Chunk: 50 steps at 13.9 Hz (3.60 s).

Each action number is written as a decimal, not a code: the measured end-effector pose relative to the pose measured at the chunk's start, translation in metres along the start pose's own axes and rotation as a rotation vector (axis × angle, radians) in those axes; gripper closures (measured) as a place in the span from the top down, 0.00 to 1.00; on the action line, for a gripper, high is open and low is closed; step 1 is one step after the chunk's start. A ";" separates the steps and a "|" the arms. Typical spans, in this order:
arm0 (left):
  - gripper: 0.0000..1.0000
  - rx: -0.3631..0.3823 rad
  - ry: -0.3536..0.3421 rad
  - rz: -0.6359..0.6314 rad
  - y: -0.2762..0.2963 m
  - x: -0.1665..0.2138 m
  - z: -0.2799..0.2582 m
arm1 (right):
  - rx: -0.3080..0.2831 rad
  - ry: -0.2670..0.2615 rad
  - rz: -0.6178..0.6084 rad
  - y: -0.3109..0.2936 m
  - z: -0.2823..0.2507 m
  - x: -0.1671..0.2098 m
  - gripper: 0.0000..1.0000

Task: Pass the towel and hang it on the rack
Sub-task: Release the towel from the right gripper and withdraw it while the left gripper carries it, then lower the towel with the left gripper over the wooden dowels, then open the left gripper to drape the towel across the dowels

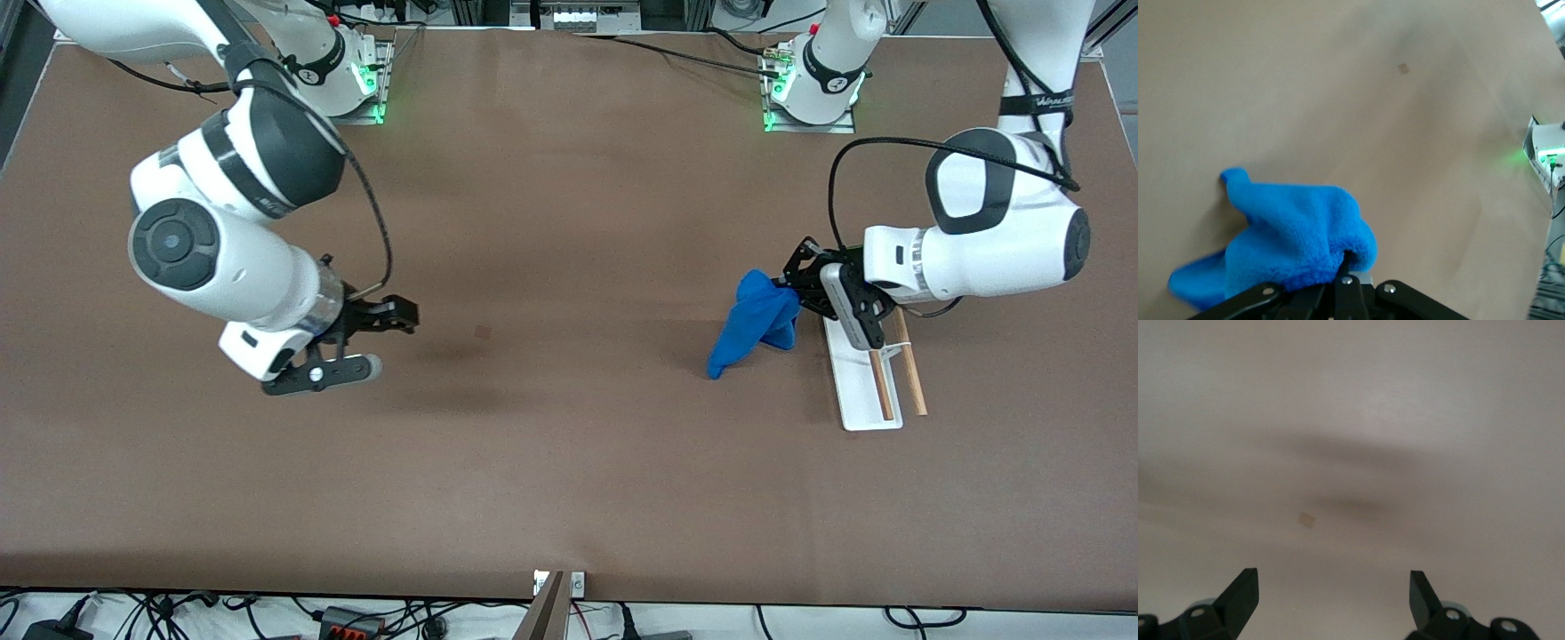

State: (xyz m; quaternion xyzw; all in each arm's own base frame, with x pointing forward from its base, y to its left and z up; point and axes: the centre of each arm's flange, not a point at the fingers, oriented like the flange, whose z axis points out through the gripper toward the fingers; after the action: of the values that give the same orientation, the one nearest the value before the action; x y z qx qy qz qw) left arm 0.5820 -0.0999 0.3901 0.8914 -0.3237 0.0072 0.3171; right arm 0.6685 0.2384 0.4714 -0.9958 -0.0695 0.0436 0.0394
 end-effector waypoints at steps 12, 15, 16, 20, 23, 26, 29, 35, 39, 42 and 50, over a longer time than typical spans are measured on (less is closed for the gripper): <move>0.01 0.281 -0.169 -0.617 -0.015 -0.025 -0.049 | -0.148 0.041 0.221 0.168 -0.062 -0.022 1.00; 0.01 0.351 -0.168 -0.630 -0.031 -0.037 -0.064 | -0.128 0.049 0.234 0.221 -0.082 -0.043 1.00; 0.01 0.373 -0.165 -0.642 -0.039 -0.043 -0.072 | -0.128 0.058 0.241 0.238 -0.090 -0.049 1.00; 0.01 0.480 -0.184 -0.562 -0.072 -0.068 -0.100 | -0.086 0.093 0.251 0.276 -0.116 -0.069 1.00; 0.01 0.515 -0.181 -0.479 -0.103 -0.082 -0.106 | -0.080 0.091 0.223 0.277 -0.127 -0.078 1.00; 0.01 0.537 -0.189 -0.407 -0.127 -0.093 -0.107 | -0.077 0.066 0.215 0.270 -0.129 -0.085 1.00; 0.01 0.563 -0.189 -0.335 -0.147 -0.107 -0.116 | -0.077 0.065 0.216 0.271 -0.125 -0.089 1.00; 0.01 0.593 -0.188 -0.288 -0.176 -0.129 -0.126 | -0.079 0.114 0.206 0.266 -0.100 -0.124 1.00; 0.01 0.586 -0.197 -0.297 -0.185 -0.132 -0.116 | -0.079 0.119 0.203 0.263 -0.104 -0.138 1.00; 0.01 0.578 -0.194 -0.301 -0.187 -0.132 -0.112 | -0.084 0.112 0.199 0.261 -0.105 -0.140 1.00; 0.15 0.558 -0.183 -0.314 -0.191 -0.135 -0.106 | -0.080 0.074 0.199 0.258 -0.105 -0.150 1.00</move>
State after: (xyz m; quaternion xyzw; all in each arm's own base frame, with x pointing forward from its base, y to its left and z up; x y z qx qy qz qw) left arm 0.6066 0.1506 0.3378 0.9799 -0.1948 -0.0333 0.0277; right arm 0.5651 -0.0457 0.5659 -0.9995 0.0294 0.0075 -0.0022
